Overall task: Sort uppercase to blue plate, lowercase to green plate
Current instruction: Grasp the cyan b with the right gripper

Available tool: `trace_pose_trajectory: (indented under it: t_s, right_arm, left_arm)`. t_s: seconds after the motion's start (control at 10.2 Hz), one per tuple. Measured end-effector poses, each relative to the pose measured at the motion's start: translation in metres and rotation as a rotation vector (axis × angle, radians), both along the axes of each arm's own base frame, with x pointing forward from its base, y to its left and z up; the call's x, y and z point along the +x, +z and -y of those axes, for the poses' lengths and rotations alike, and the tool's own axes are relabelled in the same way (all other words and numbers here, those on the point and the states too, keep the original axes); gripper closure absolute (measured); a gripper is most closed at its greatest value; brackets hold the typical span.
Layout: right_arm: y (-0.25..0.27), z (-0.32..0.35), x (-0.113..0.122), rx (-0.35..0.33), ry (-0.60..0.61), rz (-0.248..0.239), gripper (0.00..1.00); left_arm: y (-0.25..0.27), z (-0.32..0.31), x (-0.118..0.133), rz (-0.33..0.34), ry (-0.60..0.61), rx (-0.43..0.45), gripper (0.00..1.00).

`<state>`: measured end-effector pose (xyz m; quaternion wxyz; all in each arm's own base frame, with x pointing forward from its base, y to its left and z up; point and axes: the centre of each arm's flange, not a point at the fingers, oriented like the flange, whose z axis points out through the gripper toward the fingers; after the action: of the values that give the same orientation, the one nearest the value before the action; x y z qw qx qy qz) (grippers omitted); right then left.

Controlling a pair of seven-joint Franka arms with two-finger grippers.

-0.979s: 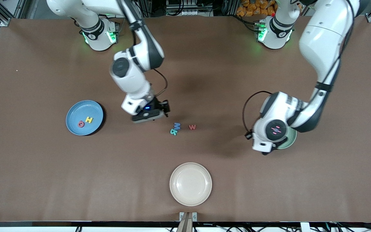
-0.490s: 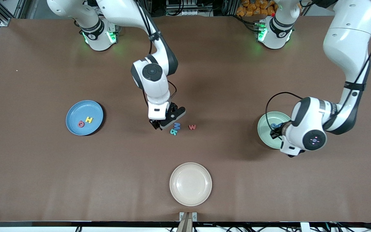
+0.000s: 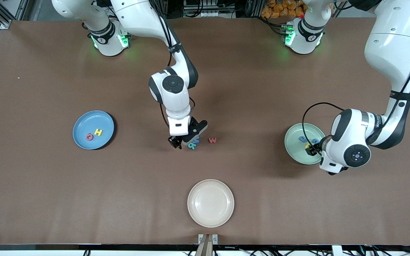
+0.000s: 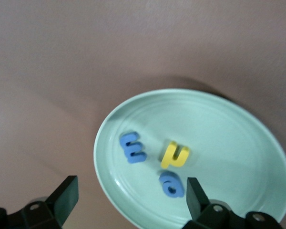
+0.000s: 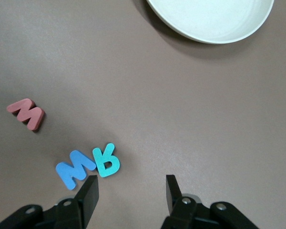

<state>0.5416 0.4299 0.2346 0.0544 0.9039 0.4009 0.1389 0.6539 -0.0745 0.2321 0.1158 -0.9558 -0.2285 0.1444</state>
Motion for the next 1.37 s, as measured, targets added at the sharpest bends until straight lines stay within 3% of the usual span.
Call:
trace_pose_trajectory:
  t_s: [0.2,0.39,0.49,0.59,0.78,0.88,1.17,1.37]
  right_arm:
    - [-0.016,-0.007,-0.006,0.008,-0.009,0.005,0.37]
    - [-0.026,-0.009,-0.01,0.035,-0.106,-0.004,0.41]
    - [-0.026,-0.008,-0.007,0.073,-0.199,-0.014,0.41]
    - [-0.025,-0.003,0.001,0.12,-0.301,-0.054,0.4]
    - [-0.013,0.018,0.028,0.216,-0.552,-0.191,0.33]
    - [-0.007,0.032,0.042,0.257,-0.693,-0.221,0.33]
    - [-0.009,0.056,0.058,0.34,-1.122,-0.256,0.37]
    - [-0.014,0.031,0.047,0.369,-1.277,-0.264,0.36]
  left_arm:
    - [0.003,0.008,0.005,0.046,-0.011,-0.019,0.0]
    - [0.006,0.027,0.007,0.079,-0.038,-0.035,0.0]
    - [0.006,0.038,0.007,0.086,-0.054,-0.038,0.0]
    - [0.007,0.046,0.006,0.095,-0.066,-0.042,0.0]
    - [0.007,0.058,0.007,0.115,-0.076,-0.048,0.0]
    - [0.008,0.061,0.007,0.122,-0.078,-0.05,0.0]
    - [0.006,0.062,0.008,0.131,-0.077,-0.054,0.0]
    - [0.003,0.062,0.008,0.134,-0.077,-0.058,0.0]
